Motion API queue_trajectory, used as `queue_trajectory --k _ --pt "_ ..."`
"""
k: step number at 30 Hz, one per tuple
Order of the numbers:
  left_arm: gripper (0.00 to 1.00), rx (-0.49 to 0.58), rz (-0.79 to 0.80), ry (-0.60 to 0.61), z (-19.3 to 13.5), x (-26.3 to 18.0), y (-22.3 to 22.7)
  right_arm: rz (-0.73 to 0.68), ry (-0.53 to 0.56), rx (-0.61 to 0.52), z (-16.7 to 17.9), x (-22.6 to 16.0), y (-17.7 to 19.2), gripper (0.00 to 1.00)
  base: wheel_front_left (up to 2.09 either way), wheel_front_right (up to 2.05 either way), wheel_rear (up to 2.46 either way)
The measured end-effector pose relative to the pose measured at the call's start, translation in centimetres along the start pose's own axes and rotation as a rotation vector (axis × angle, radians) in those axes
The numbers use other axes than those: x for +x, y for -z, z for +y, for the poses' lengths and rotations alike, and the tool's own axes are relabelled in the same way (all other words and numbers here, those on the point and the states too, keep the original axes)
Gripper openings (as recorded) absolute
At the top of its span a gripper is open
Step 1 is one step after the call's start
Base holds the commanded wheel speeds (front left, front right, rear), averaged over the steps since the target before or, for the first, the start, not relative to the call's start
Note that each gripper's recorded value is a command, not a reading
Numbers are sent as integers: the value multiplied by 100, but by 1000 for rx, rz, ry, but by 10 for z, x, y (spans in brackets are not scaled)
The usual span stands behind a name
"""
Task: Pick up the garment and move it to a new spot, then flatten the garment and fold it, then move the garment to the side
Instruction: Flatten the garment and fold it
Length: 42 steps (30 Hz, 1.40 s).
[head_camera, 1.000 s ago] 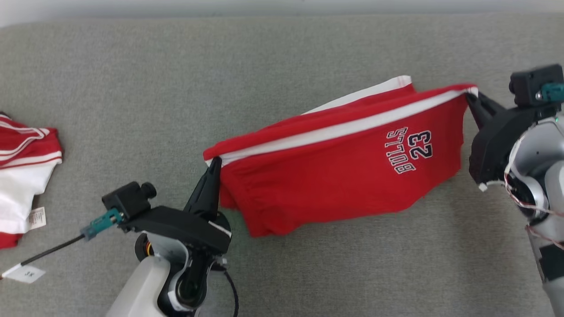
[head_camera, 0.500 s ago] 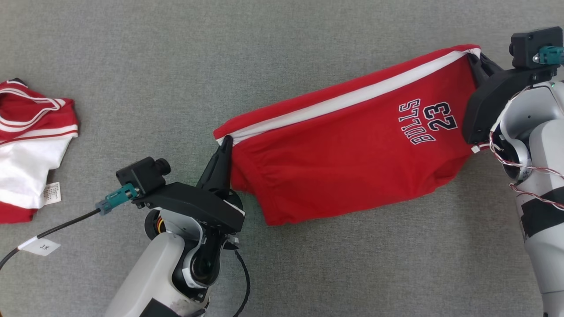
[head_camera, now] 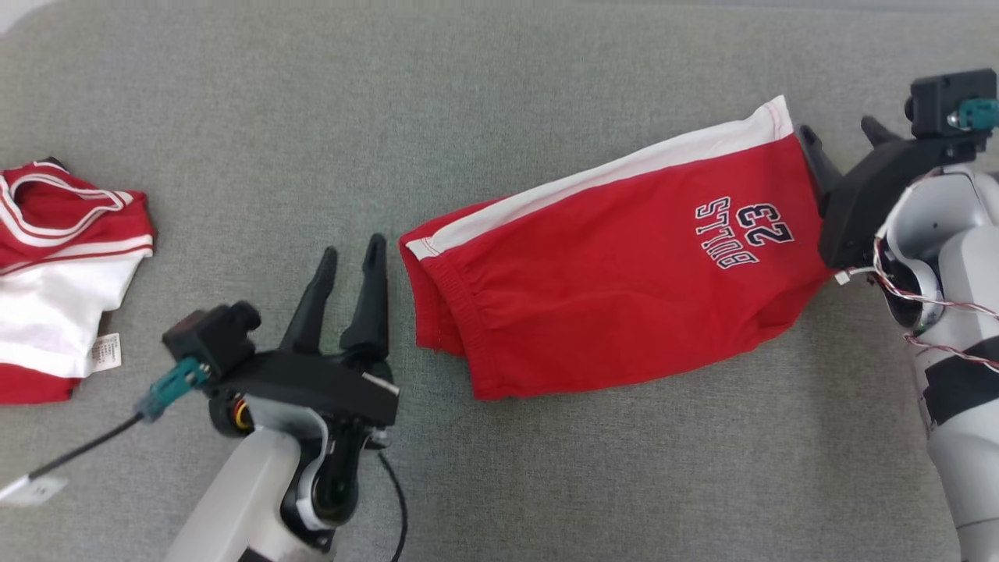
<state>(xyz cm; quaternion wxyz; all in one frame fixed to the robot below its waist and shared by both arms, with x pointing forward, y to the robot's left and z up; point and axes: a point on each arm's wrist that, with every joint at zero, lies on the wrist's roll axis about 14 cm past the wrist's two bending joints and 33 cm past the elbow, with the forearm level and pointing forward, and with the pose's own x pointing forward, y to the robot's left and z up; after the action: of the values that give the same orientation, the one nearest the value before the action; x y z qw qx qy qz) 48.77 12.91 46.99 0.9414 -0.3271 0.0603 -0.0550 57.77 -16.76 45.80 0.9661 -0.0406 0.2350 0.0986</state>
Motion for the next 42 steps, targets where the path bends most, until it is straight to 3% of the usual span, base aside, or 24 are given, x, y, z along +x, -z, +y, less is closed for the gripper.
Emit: queue_trajectory --k 9,19,25,40,41,42 --pt "100 201 -110 -43 13 -39 -27 98 38 102 -16 -25 27 100 0 0 0" --pt "100 440 -155 -116 30 -86 -33 155 39 146 -9 -21 42 100 0 0 0" --pt "100 487 -125 -152 41 -105 -24 194 43 147 -6 -15 52 100 0 0 0" --pt "100 480 -83 -228 66 -125 -14 330 28 156 9 3 88 100 0 0 0" --pt "100 482 -81 -231 67 -125 -14 335 27 160 10 3 89 95 0 0 0" --pt "100 481 -79 -233 68 -125 -13 341 25 163 11 3 90 48 0 0 0"
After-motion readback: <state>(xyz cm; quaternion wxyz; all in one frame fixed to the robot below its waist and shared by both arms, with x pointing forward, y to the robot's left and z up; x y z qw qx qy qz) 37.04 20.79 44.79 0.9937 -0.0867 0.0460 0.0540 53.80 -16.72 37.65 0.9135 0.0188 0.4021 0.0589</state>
